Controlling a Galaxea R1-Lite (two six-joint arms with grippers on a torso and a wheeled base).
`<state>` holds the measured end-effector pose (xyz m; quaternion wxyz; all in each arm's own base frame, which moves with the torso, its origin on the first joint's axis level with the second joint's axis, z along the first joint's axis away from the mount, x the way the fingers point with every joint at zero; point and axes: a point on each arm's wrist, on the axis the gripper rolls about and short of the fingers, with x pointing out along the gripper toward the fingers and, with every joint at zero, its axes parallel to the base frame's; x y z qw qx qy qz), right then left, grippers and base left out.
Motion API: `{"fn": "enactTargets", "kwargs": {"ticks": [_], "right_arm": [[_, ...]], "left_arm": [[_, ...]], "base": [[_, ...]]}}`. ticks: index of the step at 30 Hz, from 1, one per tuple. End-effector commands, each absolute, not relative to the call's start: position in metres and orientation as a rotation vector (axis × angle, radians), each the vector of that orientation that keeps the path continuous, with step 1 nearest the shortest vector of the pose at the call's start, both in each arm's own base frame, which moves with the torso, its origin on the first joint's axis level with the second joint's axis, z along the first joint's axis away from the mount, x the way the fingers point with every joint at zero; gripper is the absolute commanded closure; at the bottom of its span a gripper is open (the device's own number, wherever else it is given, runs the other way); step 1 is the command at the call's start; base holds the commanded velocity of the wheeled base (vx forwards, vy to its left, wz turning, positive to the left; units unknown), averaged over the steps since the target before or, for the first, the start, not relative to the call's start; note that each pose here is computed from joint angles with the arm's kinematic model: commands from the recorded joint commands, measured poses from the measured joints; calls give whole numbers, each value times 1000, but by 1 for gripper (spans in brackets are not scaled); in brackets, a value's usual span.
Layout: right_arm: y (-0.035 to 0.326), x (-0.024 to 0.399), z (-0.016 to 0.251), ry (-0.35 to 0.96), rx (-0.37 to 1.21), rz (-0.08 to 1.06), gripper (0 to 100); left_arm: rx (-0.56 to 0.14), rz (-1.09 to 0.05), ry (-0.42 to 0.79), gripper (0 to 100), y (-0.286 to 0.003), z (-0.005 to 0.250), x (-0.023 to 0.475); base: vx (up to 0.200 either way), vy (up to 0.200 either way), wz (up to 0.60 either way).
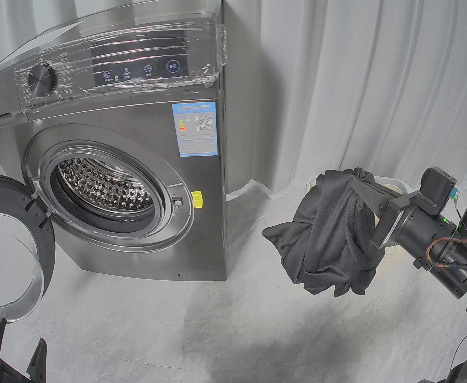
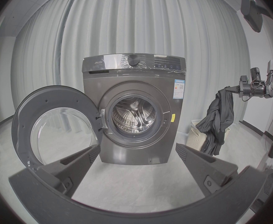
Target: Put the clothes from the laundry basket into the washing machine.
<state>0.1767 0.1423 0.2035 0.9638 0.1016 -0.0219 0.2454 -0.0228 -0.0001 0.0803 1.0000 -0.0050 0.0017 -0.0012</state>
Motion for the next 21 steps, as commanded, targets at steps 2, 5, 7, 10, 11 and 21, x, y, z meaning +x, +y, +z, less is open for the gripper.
{"fn": "enactTargets", "kwargs": {"ticks": [2, 5, 7, 10, 11, 21], "right_arm": [[143, 177, 203, -42, 204, 500, 100], [143, 177, 202, -38, 202, 499, 100], [143, 177, 201, -37, 202, 499, 100], [143, 177, 201, -35, 201, 499, 100], [143, 177, 201, -34, 200, 499, 100], [143, 177, 200, -31, 199, 499, 100]], "left_arm": [[-11, -2, 6, 0, 0, 76, -23], [-11, -2, 6, 0, 0, 76, -23], [-11, -2, 6, 0, 0, 76, -23], [-11, -2, 6, 0, 0, 76, -23], [-11, -2, 6, 0, 0, 76, -23], [-11, 0, 6, 0, 0, 76, -23]], "base": [[0, 200, 0], [0, 200, 0], [0, 200, 0], [0, 200, 0], [0, 200, 0], [0, 80, 0]]}}
